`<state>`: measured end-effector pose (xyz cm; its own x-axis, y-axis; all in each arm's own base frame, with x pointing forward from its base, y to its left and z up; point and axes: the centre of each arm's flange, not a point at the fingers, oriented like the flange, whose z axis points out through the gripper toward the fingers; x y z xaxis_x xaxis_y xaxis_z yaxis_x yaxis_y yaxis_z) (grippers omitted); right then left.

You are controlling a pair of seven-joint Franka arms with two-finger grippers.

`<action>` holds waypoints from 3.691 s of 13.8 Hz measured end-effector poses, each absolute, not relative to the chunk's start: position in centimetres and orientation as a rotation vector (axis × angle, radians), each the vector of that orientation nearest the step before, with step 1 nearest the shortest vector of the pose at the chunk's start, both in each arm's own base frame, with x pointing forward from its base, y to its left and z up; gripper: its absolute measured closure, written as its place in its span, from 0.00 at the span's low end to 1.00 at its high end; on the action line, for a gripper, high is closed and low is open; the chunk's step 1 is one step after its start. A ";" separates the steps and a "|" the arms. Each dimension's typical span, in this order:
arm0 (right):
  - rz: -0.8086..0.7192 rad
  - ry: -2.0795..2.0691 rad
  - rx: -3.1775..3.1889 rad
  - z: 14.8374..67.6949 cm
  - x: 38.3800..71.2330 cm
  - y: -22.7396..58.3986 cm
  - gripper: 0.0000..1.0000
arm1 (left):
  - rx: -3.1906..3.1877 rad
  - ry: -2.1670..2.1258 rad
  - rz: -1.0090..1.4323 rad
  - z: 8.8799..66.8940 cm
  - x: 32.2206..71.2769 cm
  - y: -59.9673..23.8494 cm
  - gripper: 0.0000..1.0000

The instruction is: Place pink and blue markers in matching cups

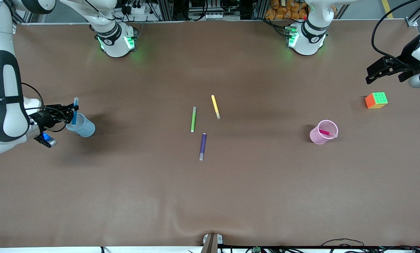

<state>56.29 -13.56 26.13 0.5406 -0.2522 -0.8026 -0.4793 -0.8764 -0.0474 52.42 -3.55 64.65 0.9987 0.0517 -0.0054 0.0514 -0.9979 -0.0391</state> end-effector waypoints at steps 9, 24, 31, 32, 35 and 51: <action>1.273 0.619 -2.465 23.7 55.8 -14.1 0.84 | -3.100 -0.088 0.029 64.5 52.3 -3.5 0.00; 1.010 0.483 -2.628 31.9 62.5 -10.4 0.00 | -3.097 -0.081 0.061 64.0 52.1 -3.8 0.00; 0.564 0.243 -2.824 45.7 68.0 -4.5 0.00 | -3.097 -0.078 0.061 64.0 52.0 -3.9 0.00; 0.516 0.221 -2.835 47.4 68.1 -4.3 0.00 | -3.097 -0.079 0.059 64.1 52.0 -3.9 0.00; 0.360 0.181 -2.868 54.2 67.0 -3.8 0.00 | -3.096 -0.081 0.059 64.1 51.8 -3.9 0.00; 0.120 0.121 -3.139 68.0 51.4 -2.0 0.00 | -3.087 -0.099 0.073 63.8 50.8 -3.3 0.00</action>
